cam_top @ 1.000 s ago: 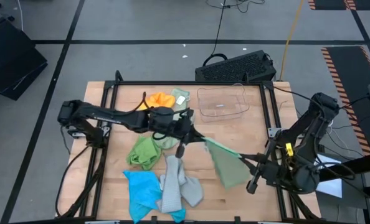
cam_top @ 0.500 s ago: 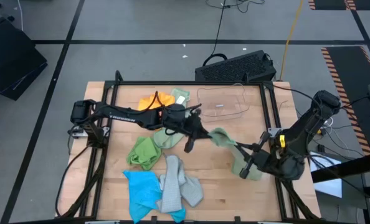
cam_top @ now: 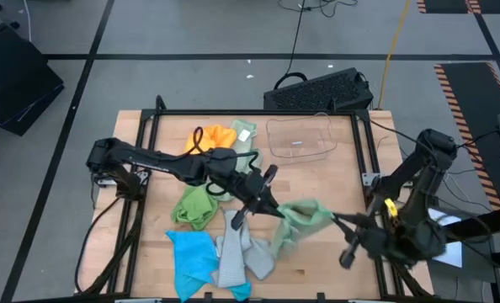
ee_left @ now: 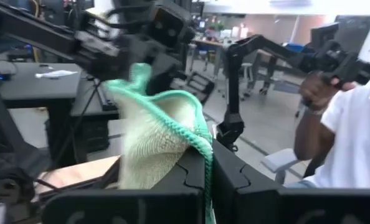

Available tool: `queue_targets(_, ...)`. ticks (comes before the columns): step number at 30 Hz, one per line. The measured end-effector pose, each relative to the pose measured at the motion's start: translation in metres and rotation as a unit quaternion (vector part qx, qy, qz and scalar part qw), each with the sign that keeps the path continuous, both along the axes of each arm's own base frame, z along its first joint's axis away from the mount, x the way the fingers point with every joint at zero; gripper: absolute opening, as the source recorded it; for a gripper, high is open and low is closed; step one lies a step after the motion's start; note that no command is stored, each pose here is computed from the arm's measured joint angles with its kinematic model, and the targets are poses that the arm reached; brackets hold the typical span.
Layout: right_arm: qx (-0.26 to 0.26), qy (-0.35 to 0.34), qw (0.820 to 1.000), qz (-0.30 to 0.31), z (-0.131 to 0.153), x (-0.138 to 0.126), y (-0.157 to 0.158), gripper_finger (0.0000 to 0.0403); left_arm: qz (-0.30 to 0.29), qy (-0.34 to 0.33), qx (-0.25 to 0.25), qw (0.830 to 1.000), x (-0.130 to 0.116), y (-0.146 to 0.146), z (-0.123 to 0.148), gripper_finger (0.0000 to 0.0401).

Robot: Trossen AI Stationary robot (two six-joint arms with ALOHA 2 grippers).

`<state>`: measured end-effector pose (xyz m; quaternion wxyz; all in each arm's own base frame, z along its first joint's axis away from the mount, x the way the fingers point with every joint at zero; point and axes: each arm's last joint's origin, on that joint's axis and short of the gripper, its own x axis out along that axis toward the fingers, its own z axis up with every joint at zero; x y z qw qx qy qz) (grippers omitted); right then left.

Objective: Fold microfiber towels
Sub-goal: Fold the bottom light green microfiber towel

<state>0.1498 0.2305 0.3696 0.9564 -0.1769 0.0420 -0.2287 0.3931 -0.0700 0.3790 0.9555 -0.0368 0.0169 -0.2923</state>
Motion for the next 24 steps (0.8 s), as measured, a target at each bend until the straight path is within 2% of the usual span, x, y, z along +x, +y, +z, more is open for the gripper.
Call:
queue_targets(4, -0.002, 0.001, 1.000, 0.020, 0.009, -0.003, 0.021, 0.0004, 0.003, 0.009, 0.006, 1.000, -0.001, -0.003, 0.012, 0.0004)
queue_targets(9, -0.002, 0.001, 1.000, 0.027, 0.004, -0.003, 0.029, 0.0004, -0.009, 0.018, 0.020, 1.000, -0.005, -0.009, 0.021, 0.0006)
queue_targets(14, 0.011, -0.005, 1.000, 0.022, -0.013, -0.003, 0.025, 0.0004, 0.041, 0.100, 0.059, 0.992, -0.005, 0.001, 0.003, 0.0004)
queue_targets(16, 0.023, -0.011, 0.999, 0.022, -0.019, -0.004, 0.022, 0.0004, 0.067, 0.136, 0.060, 0.987, 0.000, 0.007, -0.008, 0.0004)
queue_targets(18, 0.027, -0.013, 0.999, 0.022, -0.023, -0.004, 0.021, 0.0004, 0.067, 0.157, 0.057, 0.984, 0.005, 0.007, -0.017, 0.0007)
queue_targets(22, 0.027, -0.013, 1.000, 0.008, -0.031, -0.001, 0.008, 0.0004, 0.042, 0.135, 0.076, 0.987, 0.012, 0.003, -0.023, 0.0004)
queue_targets(24, 0.029, -0.015, 0.999, -0.008, -0.040, 0.002, -0.005, 0.0004, 0.059, 0.134, 0.095, 0.985, 0.012, 0.008, -0.025, 0.0005)
